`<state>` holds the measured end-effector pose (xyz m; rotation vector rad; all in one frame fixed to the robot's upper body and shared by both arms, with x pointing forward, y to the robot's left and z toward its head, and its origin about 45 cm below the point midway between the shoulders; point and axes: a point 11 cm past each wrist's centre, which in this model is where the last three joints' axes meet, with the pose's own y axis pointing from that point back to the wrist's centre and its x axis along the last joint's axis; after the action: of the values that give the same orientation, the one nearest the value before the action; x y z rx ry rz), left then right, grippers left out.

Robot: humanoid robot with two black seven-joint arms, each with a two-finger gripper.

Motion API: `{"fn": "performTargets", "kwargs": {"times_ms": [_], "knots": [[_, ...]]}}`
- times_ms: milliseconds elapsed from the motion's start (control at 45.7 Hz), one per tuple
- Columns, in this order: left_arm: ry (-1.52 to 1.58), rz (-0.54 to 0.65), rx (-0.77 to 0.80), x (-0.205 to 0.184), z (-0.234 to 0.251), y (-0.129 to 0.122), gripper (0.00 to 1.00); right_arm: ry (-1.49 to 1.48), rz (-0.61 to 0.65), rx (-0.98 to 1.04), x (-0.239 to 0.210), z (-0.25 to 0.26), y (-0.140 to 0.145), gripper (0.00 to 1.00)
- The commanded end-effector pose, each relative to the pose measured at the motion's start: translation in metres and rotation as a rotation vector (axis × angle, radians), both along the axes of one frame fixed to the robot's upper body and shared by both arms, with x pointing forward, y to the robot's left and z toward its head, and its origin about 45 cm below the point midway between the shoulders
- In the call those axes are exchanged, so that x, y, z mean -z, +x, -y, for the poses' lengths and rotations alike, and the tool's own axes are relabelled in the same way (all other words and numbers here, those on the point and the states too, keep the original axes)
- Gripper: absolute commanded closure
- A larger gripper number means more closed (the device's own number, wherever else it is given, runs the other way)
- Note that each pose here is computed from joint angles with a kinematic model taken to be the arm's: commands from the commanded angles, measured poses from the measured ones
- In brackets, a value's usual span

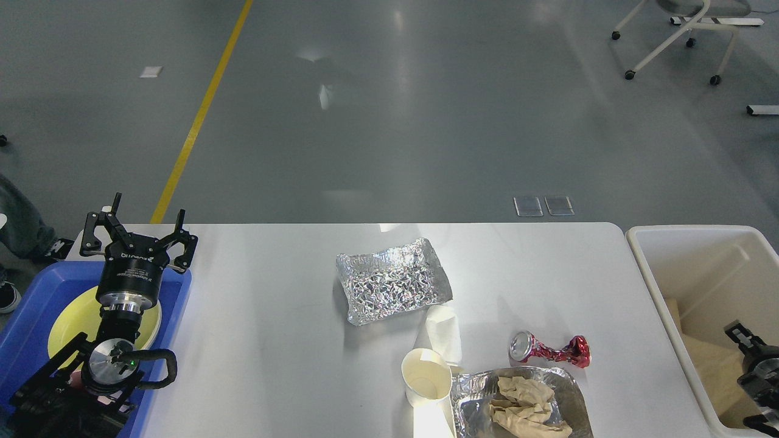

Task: Tidy desktop
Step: 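Release the bag and raise the right gripper from the bin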

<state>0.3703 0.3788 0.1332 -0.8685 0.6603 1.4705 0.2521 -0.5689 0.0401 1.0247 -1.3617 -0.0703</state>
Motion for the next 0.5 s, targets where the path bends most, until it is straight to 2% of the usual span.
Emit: {"fn": "performTargets", "kwargs": {"times_ms": [0,131,481], "knots": [[0.0,0.001,0.001,0.0,0.0,0.0,0.03,0.022,-0.016,-0.007,0.004,-0.005,-0.001,0.0],[0.0,0.001,0.001,0.0,0.0,0.0,0.03,0.008,-0.041,-0.072,-0.015,0.0,0.015,0.0],[0.0,0.0,0.002,0.0,0.0,0.0,0.03,0.046,-0.328,-0.4,-0.101,-0.018,0.077,0.0]]}}
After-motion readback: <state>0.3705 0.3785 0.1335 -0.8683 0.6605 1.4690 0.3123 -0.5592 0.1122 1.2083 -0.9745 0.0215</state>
